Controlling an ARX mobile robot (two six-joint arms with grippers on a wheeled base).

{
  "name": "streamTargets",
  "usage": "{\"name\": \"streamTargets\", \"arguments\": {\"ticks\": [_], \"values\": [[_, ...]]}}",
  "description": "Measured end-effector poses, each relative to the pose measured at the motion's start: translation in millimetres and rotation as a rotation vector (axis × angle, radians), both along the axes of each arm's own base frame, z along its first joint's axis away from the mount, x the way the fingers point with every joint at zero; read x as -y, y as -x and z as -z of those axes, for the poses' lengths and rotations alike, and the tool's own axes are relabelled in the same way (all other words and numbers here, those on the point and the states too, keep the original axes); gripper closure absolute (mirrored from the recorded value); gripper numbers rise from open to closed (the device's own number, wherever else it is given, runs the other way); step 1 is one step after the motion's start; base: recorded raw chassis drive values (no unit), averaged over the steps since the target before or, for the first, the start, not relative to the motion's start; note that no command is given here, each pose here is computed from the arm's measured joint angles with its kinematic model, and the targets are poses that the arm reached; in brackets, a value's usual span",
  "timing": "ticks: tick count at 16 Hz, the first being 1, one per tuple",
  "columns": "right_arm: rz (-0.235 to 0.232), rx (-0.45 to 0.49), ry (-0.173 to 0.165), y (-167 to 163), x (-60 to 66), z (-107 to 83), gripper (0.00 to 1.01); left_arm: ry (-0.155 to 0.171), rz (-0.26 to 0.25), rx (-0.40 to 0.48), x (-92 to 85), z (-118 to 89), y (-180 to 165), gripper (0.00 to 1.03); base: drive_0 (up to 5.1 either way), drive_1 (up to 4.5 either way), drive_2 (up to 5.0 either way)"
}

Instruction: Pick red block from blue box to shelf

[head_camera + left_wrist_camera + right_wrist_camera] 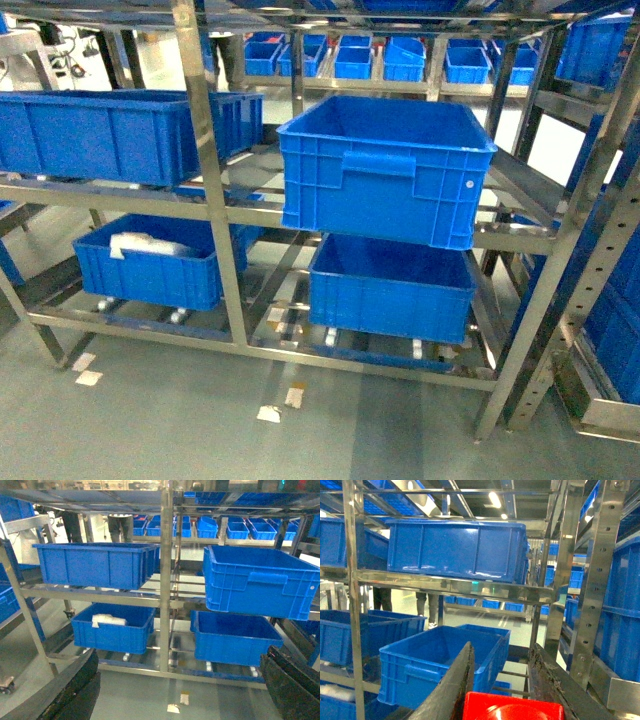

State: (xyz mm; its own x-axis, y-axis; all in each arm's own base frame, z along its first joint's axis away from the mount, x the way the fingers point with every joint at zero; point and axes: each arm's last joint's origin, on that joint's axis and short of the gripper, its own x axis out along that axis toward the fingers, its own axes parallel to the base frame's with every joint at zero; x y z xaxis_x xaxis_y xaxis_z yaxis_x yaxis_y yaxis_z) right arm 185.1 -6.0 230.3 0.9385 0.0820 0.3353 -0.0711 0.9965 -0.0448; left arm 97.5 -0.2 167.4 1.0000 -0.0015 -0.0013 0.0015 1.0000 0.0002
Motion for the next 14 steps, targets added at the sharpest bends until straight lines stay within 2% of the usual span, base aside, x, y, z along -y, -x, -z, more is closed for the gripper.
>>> {"name": "streamTargets", "arguments": {"ticks": [14], "values": [[-0.001, 0.005, 0.001, 0.5, -0.1, -0.6, 0.73, 0.000, 0.000, 0.003, 0.0, -0.3, 0.0, 0.05, 0.0, 4.14, -4.1]]}}
